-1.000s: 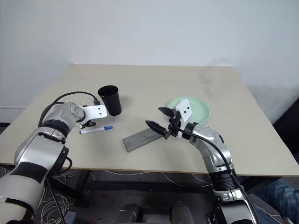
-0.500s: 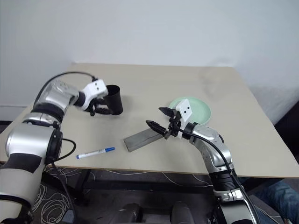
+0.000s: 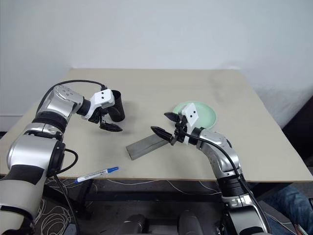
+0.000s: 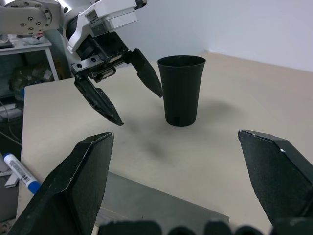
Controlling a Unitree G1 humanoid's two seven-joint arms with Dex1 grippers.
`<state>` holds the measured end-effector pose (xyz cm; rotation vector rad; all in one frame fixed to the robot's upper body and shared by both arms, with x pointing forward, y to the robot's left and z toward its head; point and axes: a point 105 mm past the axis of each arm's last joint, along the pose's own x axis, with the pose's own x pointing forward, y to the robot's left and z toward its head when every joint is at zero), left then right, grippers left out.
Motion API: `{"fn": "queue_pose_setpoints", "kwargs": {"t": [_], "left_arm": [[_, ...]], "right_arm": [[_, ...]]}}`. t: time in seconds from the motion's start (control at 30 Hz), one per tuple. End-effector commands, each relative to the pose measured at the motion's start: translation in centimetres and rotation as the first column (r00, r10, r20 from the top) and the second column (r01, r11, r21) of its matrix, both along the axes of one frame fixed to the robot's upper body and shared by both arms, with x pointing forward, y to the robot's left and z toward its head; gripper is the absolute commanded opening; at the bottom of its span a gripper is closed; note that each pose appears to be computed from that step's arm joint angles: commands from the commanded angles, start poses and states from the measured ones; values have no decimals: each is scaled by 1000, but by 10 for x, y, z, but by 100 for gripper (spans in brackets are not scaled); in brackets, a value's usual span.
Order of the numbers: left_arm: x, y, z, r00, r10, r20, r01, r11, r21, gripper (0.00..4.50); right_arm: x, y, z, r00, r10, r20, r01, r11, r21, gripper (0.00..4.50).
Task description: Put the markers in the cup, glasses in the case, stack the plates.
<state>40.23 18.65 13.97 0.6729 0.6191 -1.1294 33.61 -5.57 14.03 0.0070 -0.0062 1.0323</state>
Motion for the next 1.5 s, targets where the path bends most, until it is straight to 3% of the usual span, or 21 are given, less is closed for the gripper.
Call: {"fn": "queue_pose_setpoints", "kwargs": {"t": [0.03,0.2,0.57,0.97,1.5], "left_arm": [[4,-3,11,998,-13,56,14,1000,-8,449],[0,-6,11,999,-45,25,46,999,-23,449],[-24,22,5,984,-127,-122,141,983,119,449],[-37,24,4,969,-173,-176,204,963,178,449],[-102,14,-3,859,-298,-417,367,925,95,449]], "right_arm": [[1,2,16,998,12,66,-13,1000,13,441],[1,2,16,998,12,67,-13,1000,12,441],[3,0,15,998,12,65,-12,1000,2,441],[4,6,19,993,68,94,-65,997,-32,441],[7,2,16,993,78,92,-72,995,-61,441]]}}
